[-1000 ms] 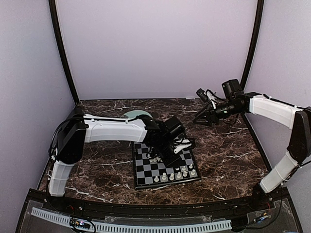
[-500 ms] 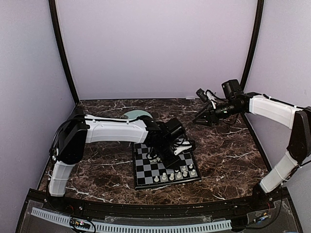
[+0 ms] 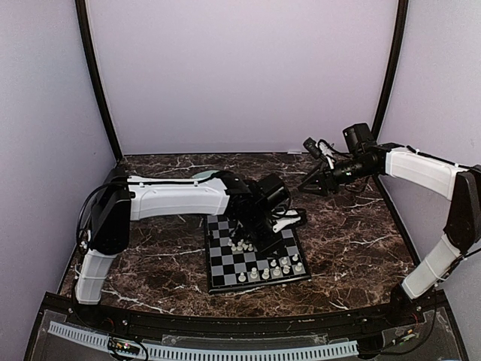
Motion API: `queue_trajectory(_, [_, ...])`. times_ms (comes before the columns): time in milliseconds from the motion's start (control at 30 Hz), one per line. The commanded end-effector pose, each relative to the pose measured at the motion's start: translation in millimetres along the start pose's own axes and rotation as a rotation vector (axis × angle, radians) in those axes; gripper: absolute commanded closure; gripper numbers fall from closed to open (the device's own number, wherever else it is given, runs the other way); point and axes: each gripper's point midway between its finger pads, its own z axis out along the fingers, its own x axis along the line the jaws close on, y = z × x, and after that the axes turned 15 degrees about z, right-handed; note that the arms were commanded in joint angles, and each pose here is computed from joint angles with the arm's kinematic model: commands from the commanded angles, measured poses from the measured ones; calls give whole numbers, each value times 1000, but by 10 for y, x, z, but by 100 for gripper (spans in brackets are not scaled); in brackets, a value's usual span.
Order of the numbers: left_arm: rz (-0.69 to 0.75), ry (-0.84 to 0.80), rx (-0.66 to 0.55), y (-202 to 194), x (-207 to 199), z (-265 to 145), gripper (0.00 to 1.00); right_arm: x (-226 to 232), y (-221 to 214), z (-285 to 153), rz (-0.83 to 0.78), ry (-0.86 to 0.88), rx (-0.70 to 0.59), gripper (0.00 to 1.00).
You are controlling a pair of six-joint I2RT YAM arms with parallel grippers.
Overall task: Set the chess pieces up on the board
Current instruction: Place the pawn at f2, then pick up the pawn from the chessboard.
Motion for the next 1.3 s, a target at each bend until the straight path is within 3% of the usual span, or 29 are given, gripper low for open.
queue_trajectory(0, [83,76,-39,188,3,-579,61,-54,15,-10,-35,-22,14,46])
queue_trajectory(200, [66,117,-240,447,223,-1407,59,-47,-68,24,-107,2,59,52])
queue_trajectory(333, [-53,191,-444,427,598,-1967,59,48,-346,251,-235,30,199,61])
queue_trajectory(500, [-193,352,-605,185,1070,-2216,58,165,-730,651,-419,-7,374,65])
queue_trajectory(633, [-284,421,-717,-88,1218,-2314,57,201,-867,880,-532,-52,472,68])
queue_trajectory(733, [-373,454,-727,-361,1284,-2288,56,213,-964,1009,-587,-66,535,69])
queue_trajectory(933, [-368,469,-742,-341,1256,-2429,55,137,-1112,1164,-645,-108,616,69])
queue_trajectory(1267, [-361,505,-744,-354,1259,-2529,54,147,-1170,1252,-665,-112,631,69])
